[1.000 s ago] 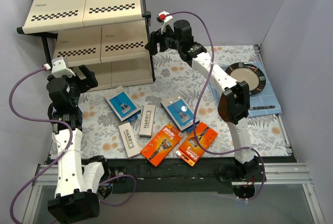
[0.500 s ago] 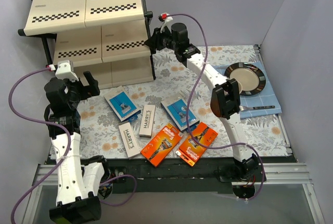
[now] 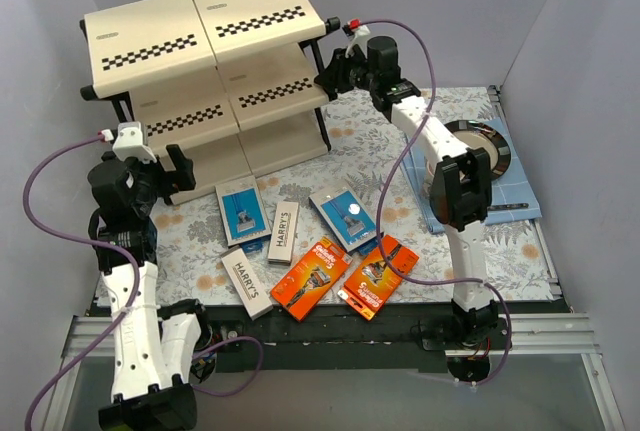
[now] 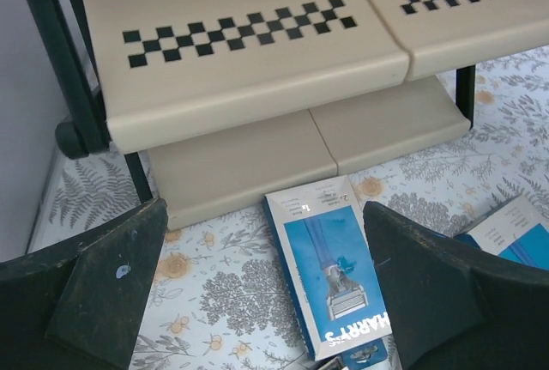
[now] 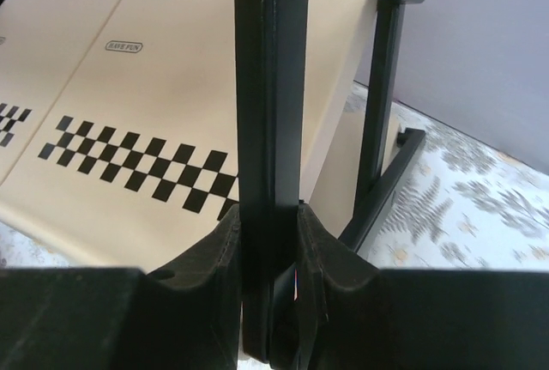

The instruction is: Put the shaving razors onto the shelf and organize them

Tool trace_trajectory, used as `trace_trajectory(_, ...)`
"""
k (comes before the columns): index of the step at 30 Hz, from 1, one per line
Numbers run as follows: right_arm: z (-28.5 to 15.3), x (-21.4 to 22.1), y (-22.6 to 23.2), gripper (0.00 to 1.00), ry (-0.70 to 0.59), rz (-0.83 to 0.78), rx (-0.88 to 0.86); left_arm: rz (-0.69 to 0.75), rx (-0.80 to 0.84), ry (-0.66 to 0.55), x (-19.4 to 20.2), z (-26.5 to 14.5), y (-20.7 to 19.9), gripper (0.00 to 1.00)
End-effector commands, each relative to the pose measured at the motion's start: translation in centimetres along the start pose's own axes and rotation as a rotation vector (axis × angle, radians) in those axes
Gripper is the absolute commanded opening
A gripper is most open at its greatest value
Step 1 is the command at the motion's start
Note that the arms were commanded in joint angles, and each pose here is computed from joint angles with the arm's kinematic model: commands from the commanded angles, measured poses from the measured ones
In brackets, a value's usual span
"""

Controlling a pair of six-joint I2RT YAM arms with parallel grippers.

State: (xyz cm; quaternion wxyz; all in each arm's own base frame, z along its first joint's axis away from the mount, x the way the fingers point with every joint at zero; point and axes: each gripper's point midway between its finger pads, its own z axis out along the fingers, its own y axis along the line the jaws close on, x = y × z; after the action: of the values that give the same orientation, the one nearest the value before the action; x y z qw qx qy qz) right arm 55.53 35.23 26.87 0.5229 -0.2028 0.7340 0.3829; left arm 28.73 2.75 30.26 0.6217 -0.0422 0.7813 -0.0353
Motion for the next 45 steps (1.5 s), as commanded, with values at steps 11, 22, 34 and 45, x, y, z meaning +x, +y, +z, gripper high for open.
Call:
trace_trajectory(11, -8.5, -8.2, -6.1, 0.01, -0.156, 0.026, 0.291, -0.046, -0.052, -0.067, -0.5, 6.6, 2.5, 0.40)
trace_trajectory(22, -10.9, -7.9, -8.0, 0.01, -0.139, 0.010, 0.354, -0.093, 0.180, -0.091, -2.8, 15.3, 0.5, 0.16)
trace_trajectory(34, -14.1, -8.2, -9.2, 0.01, -0.121, -0.050, 0.414, -0.169, 0.280, -0.050, -3.6, 19.1, -0.4, 0.08)
trace_trajectory(45, -18.3, -6.5, -8.6, 0.04, -0.063, -0.037, 0.443, -0.189, 0.330, -0.058, -3.5, 14.7, -2.4, 0.11)
